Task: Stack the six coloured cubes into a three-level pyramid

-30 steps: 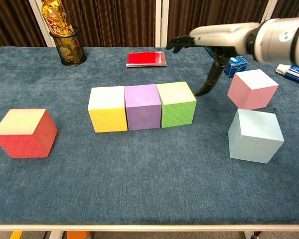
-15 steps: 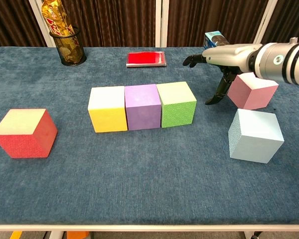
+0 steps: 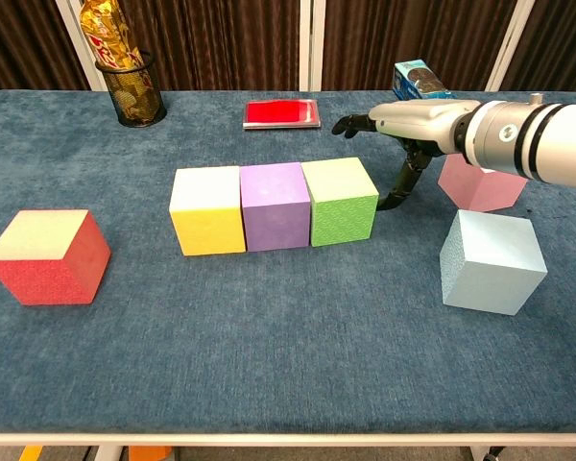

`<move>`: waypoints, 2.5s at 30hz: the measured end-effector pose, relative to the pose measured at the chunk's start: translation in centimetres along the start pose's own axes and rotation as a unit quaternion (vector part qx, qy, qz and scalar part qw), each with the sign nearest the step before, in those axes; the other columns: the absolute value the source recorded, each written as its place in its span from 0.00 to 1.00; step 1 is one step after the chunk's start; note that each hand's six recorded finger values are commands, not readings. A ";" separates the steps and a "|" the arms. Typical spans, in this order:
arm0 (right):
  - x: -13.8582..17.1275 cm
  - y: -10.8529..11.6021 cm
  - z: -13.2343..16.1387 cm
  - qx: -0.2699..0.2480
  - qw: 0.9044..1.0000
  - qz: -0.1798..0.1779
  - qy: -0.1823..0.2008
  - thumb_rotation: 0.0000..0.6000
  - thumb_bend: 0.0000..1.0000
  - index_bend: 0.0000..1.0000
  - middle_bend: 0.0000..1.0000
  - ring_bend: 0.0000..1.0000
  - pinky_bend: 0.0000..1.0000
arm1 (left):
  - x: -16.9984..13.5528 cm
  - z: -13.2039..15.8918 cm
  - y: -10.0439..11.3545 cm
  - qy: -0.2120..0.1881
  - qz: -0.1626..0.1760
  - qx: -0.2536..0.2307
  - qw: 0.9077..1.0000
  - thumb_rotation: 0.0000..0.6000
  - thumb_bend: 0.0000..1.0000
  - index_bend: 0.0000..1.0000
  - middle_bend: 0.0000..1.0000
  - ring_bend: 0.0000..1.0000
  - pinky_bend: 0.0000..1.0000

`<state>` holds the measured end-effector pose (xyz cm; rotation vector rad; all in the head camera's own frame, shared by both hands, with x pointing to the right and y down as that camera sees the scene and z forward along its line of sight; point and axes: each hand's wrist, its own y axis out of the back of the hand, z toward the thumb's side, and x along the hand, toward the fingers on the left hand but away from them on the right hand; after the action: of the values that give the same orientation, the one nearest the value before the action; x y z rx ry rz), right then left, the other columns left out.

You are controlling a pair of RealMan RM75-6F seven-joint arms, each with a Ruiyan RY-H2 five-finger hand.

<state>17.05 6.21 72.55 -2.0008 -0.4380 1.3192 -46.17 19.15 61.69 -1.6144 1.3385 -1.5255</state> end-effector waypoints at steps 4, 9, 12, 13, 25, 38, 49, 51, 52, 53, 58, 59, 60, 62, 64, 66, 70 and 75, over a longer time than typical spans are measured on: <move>-0.2 0.0 0.4 -0.002 1.000 -0.003 0.005 1.00 0.10 0.00 0.05 0.00 0.00 | -0.1 0.0 0.0 -0.001 -0.002 -0.001 1.000 1.00 0.22 0.11 0.09 0.00 0.04; -0.4 0.0 0.5 -0.002 1.000 -0.002 0.007 1.00 0.10 0.00 0.05 0.00 0.00 | -0.1 0.1 -0.1 -0.002 -0.003 0.000 1.000 1.00 0.22 0.11 0.09 0.00 0.04; -0.3 0.1 0.5 0.000 1.000 -0.003 0.008 1.00 0.10 0.00 0.05 0.00 0.00 | -0.1 0.1 -0.1 -0.003 -0.003 0.001 1.000 1.00 0.22 0.11 0.08 0.00 0.04; -0.3 0.1 0.4 -0.001 1.000 -0.003 0.007 1.00 0.10 0.00 0.05 0.00 0.00 | -0.1 0.1 -0.1 -0.003 -0.003 0.001 1.000 1.00 0.22 0.11 0.08 0.00 0.04; 1.2 3.2 -2.0 0.009 0.999 -0.028 -0.012 1.00 0.10 0.00 0.05 0.00 0.00 | -0.7 1.2 -0.1 -0.023 -0.025 -0.034 0.999 1.00 0.22 0.11 0.09 0.00 0.04; 5.1 7.6 -7.4 0.084 0.995 -0.006 -0.052 1.00 0.07 0.00 0.05 0.00 0.00 | -1.7 3.7 -0.2 -0.052 -0.082 -0.059 0.994 1.00 0.20 0.11 0.09 0.00 0.04; 7.4 5.2 -10.5 0.130 0.987 0.058 -0.074 1.00 0.07 0.00 0.05 0.00 0.00 | -1.5 5.4 -1.5 -0.065 -0.101 -0.066 0.991 1.00 0.19 0.11 0.09 0.00 0.04; 7.6 4.8 -11.0 0.135 0.986 0.064 -0.078 1.00 0.07 0.00 0.05 0.00 0.00 | -1.5 5.6 -1.6 -0.066 -0.104 -0.066 0.990 1.00 0.19 0.11 0.09 0.00 0.04; 7.6 4.7 -11.2 0.137 0.985 0.065 -0.079 1.00 0.07 0.00 0.05 0.00 0.00 | -1.5 5.6 -1.6 -0.066 -0.104 -0.065 0.990 1.00 0.20 0.11 0.09 0.00 0.04; 7.5 4.5 -11.3 0.138 0.985 0.066 -0.081 1.00 0.07 0.00 0.05 0.00 0.00 | -1.5 5.6 -1.6 -0.065 -0.104 -0.065 0.990 1.00 0.20 0.11 0.08 0.00 0.04; 6.9 3.6 -11.6 0.128 0.986 0.065 -0.085 1.00 0.08 0.00 0.09 0.00 0.00 | -1.4 5.5 -1.6 -0.062 -0.102 -0.057 0.991 1.00 0.20 0.11 0.09 0.00 0.04; 6.7 3.4 -11.5 0.124 0.987 0.064 -0.084 1.00 0.09 0.00 0.11 0.00 0.00 | -1.4 5.4 -1.7 -0.061 -0.103 -0.055 0.991 1.00 0.20 0.11 0.09 0.00 0.04; 6.4 3.1 -11.4 0.121 0.987 0.063 -0.081 1.00 0.09 0.00 0.14 0.00 0.00 | -1.5 5.4 -1.7 -0.060 -0.105 -0.055 0.991 1.00 0.20 0.11 0.09 0.00 0.04; 6.1 2.8 -11.2 0.120 0.988 0.060 -0.076 1.00 0.10 0.00 0.23 0.00 0.00 | -1.7 5.3 -1.7 -0.057 -0.106 -0.055 0.991 1.00 0.20 0.11 0.08 0.00 0.04; 5.7 2.6 -11.0 0.121 0.989 0.054 -0.070 1.00 0.10 0.00 0.34 0.00 0.00 | -1.8 5.3 -1.7 -0.056 -0.105 -0.056 0.991 1.00 0.20 0.11 0.09 0.00 0.04; 5.4 2.6 -10.8 0.123 0.989 0.042 -0.065 1.00 0.11 0.00 0.43 0.00 0.00 | -1.9 5.4 -1.7 -0.058 -0.107 -0.056 0.991 1.00 0.20 0.11 0.09 0.00 0.04; 5.1 3.1 -10.6 0.113 0.992 0.016 -0.061 1.00 0.14 0.00 0.53 0.03 0.00 | -1.8 5.8 -1.8 -0.066 -0.110 -0.053 0.990 1.00 0.20 0.11 0.09 0.00 0.04; 5.3 5.8 -10.2 0.091 0.994 -0.032 -0.058 1.00 0.15 0.00 0.54 0.04 0.00 | -1.8 6.9 -2.5 -0.078 -0.119 -0.060 0.988 1.00 0.20 0.11 0.09 0.00 0.04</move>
<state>27.98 1.65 67.44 -1.7540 -0.4165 1.3880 -38.70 19.98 61.69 -1.9862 1.2061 -1.4373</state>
